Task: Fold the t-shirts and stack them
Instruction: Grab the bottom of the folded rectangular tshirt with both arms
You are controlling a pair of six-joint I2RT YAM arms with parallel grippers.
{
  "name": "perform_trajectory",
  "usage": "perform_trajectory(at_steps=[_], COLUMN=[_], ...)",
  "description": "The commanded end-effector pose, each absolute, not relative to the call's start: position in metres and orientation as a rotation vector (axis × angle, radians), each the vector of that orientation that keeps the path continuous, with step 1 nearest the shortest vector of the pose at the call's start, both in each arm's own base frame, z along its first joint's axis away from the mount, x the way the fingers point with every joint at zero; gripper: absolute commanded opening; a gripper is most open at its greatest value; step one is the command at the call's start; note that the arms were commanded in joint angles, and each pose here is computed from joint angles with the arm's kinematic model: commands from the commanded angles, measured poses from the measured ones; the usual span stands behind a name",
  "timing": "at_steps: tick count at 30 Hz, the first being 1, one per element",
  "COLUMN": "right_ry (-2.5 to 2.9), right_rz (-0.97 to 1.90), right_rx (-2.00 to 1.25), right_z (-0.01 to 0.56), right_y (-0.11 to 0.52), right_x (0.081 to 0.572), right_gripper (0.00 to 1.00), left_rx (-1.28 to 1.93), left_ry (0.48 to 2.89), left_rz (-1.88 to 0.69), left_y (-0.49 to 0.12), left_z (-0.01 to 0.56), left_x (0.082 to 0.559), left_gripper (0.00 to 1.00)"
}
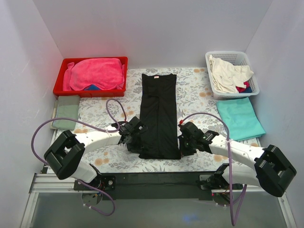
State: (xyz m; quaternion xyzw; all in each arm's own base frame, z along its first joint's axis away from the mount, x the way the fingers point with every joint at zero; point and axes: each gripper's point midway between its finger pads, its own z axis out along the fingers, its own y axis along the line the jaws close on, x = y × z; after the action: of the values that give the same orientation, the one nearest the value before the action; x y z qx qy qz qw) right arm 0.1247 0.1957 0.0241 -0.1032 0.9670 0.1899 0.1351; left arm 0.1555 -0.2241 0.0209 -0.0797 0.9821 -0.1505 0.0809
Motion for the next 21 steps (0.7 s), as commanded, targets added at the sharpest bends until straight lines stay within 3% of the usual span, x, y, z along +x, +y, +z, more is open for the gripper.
perform_trajectory(at_steps=[1, 11, 21], right_ry=[2.774, 2.688, 2.493], right_rz=[0.539, 0.561, 0.373], right_rx=[-0.336, -0.350, -0.330], right_z=[0.034, 0.061, 0.110], right_y=[0.201, 0.219, 0.228], right_x=[0.134, 0.158, 0.239], right_gripper=[0.01, 0.01, 0.01], left_rx=[-0.208, -0.197, -0.324], left_ry=[2.902, 2.780, 2.541], left_rz=[-0.477, -0.467, -0.265], left_y=[-0.234, -0.245, -0.248], left_z=[0.033, 0.067, 0.106], left_x=[0.167, 0.199, 0.274], left_gripper=[0.00, 0.00, 0.00])
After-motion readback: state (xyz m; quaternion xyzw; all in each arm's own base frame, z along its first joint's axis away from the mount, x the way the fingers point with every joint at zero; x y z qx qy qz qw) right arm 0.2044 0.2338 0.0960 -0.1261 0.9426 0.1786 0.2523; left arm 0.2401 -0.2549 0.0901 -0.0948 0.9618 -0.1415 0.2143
